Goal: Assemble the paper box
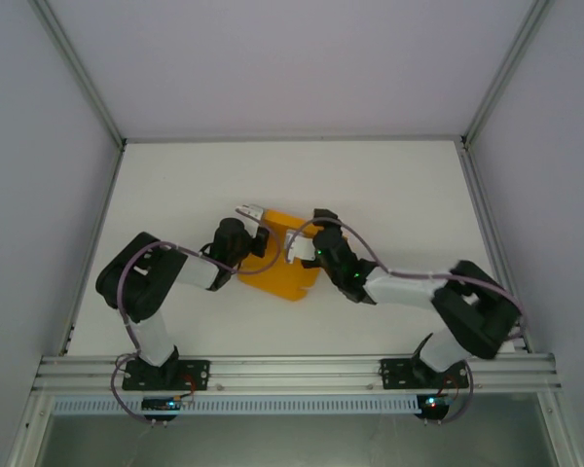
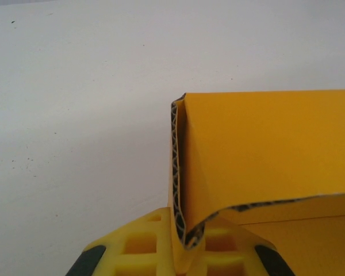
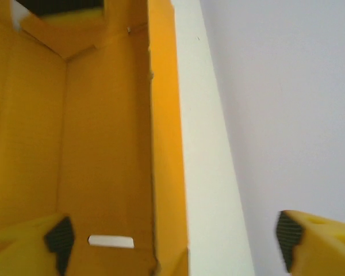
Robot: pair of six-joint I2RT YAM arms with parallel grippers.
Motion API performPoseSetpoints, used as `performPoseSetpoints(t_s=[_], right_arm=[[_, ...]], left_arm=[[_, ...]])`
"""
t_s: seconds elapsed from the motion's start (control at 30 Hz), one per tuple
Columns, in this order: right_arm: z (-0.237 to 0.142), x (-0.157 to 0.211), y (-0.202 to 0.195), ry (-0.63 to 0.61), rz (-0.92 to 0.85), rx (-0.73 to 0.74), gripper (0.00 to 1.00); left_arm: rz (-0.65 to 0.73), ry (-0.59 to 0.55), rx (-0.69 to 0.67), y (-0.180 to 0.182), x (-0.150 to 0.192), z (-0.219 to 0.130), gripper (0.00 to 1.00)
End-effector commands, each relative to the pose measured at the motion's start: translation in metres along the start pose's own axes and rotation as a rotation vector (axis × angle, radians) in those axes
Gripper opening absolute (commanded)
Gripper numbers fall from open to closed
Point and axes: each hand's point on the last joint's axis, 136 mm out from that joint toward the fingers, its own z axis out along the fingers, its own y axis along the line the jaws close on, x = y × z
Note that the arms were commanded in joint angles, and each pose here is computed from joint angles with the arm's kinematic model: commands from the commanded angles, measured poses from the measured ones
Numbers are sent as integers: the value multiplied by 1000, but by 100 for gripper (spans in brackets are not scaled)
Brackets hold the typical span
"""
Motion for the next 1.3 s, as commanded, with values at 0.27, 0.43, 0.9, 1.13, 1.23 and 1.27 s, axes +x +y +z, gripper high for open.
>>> performPoseSetpoints(t_s=[0.27,0.43,0.9,1.13,1.23,1.27], right_arm=[[-64,-39,-40,-216,857,-393,99],[-17,-38,-43,-63,963,-454,93],[62,-23,19,134,918,-673,76],[66,-4,38,202,977,-735,65],[64,-2,40,204,986,-755,64],[63,-2,40,204,988,-761,64]], left_arm=[[80,37,131,-28,16,-12,1],[80,45,132,-34,24,-8,1],[29,56,126,-35,33,-8,4],[25,38,128,-36,27,-5,15],[3,13,108,-34,19,0,19],[-9,0,96,-32,15,1,19]])
